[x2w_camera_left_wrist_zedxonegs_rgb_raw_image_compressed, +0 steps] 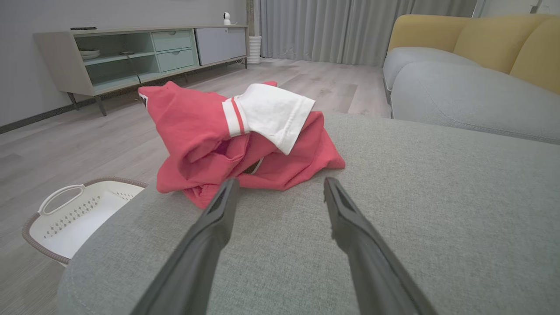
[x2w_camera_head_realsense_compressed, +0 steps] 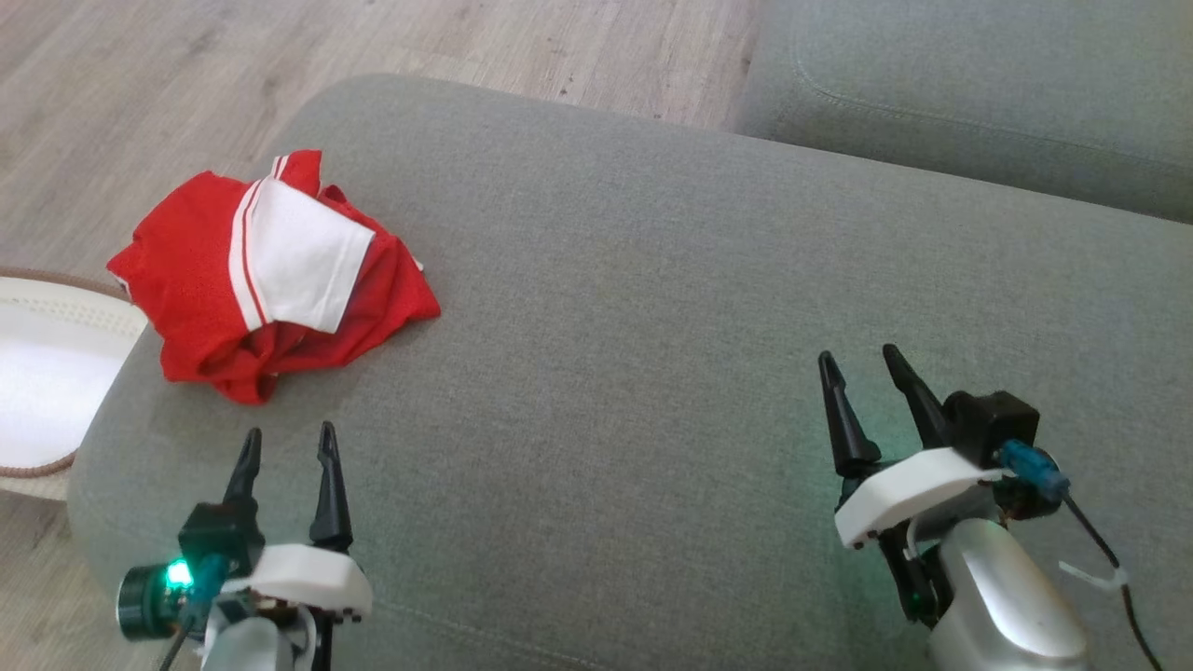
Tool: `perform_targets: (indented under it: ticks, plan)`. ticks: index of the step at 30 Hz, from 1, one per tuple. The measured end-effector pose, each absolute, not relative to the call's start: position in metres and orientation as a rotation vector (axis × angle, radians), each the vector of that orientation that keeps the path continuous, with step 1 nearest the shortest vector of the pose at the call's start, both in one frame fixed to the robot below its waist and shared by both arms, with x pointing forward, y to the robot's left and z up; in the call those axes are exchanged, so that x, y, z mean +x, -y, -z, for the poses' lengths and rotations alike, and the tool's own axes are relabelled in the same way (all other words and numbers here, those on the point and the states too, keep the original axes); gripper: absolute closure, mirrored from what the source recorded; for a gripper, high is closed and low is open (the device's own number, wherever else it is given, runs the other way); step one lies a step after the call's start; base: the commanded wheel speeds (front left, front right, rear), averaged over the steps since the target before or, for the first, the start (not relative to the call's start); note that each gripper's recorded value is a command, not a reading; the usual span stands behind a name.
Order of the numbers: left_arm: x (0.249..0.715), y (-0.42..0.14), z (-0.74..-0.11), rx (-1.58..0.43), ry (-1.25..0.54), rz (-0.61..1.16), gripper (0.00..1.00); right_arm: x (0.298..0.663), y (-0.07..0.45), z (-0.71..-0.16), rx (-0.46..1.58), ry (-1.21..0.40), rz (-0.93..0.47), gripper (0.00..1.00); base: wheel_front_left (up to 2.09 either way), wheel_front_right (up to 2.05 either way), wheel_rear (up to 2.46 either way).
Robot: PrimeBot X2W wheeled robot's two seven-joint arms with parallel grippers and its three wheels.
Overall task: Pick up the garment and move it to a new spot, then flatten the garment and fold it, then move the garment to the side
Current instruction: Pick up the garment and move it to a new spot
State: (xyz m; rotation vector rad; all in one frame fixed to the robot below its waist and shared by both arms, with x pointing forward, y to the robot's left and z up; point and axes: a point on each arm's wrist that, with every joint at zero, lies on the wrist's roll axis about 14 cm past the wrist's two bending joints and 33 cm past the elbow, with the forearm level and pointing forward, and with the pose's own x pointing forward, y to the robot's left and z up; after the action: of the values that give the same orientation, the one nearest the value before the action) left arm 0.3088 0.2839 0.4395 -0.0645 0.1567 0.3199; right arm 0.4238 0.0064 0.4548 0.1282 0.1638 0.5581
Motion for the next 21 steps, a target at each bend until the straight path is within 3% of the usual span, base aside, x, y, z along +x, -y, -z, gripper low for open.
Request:
perform_targets:
  ticks: [13,21]
  plan:
    - [0.365,-0.325,-0.477,0.005,-0.094,-0.357,0.00,0.428,-0.004,-0.429,0.132,-0.222,-0.553,0.00,0.00,0.00,0.00]
    - [0.408,-0.357,-0.468,0.083,-0.194,-0.356,0.00,0.454,0.003,-0.423,0.128,-0.208,-0.545,0.00,0.00,0.00,0.00]
